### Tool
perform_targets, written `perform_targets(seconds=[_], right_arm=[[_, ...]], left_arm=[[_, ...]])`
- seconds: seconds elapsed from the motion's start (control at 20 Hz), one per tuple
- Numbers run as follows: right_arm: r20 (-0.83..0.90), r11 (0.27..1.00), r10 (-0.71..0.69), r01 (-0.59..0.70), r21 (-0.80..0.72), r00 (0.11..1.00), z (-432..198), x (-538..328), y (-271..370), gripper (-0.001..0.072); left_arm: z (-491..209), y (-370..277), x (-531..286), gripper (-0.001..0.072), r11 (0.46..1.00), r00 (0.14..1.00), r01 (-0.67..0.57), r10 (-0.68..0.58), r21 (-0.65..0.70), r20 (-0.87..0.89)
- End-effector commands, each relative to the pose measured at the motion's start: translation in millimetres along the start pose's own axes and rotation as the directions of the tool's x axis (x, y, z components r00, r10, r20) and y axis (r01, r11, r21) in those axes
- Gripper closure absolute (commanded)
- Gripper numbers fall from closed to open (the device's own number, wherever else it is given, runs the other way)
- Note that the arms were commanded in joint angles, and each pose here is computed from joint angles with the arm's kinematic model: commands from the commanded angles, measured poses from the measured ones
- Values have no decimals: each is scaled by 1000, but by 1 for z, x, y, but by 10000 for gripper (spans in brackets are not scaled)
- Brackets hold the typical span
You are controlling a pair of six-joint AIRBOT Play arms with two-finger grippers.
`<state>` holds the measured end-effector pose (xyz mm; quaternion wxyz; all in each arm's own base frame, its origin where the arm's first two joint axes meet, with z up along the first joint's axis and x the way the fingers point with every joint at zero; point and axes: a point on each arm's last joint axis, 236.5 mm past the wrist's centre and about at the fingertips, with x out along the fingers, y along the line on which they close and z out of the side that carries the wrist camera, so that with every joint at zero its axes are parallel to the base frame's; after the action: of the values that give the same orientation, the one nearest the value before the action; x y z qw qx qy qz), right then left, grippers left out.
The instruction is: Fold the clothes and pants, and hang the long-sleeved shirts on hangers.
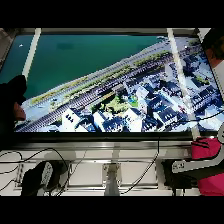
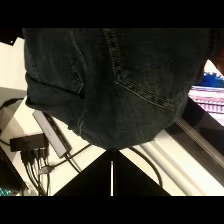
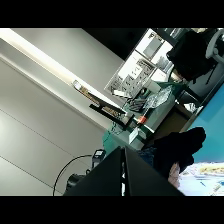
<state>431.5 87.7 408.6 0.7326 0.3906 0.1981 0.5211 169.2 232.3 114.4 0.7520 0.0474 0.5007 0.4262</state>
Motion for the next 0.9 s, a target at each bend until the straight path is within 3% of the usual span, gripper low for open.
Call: perform_targets(seconds=[0.0,0.15,0.2,0.3,0.35,0.55,0.65,0.85], right_arm=[[-1,1000,1,-1,0,1000,0,0,0,667],[-1,1000,1,-1,0,1000,0,0,0,667],[-1,1000,0,0,0,1000,0,0,0,667],[-1,1000,1,-1,1,1000,0,0,0,667],[-1,1000,0,0,1,1000,0,0,0,667],[-1,1000,1,-1,1,1000,0,0,0,667],[-1,1000,1,-1,0,1000,0,0,0,666],[-1,1000,0,0,1,1000,0,0,0,667]], left_arm=[[7,9,7,693,999,999,-12,14,-45,30],[19,4,12,690,999,998,-2,4,-32,68],[25,0,15,631,1000,996,4,-2,-23,84],[31,-8,26,254,1000,997,13,-13,0,81],[29,-12,33,172,1000,998,15,-16,13,58],[21,-30,59,168,998,999,28,-27,62,-26],[21,-38,71,37,996,998,38,-34,86,-46],[26,-41,89,20,988,999,8,0,152,-49]])
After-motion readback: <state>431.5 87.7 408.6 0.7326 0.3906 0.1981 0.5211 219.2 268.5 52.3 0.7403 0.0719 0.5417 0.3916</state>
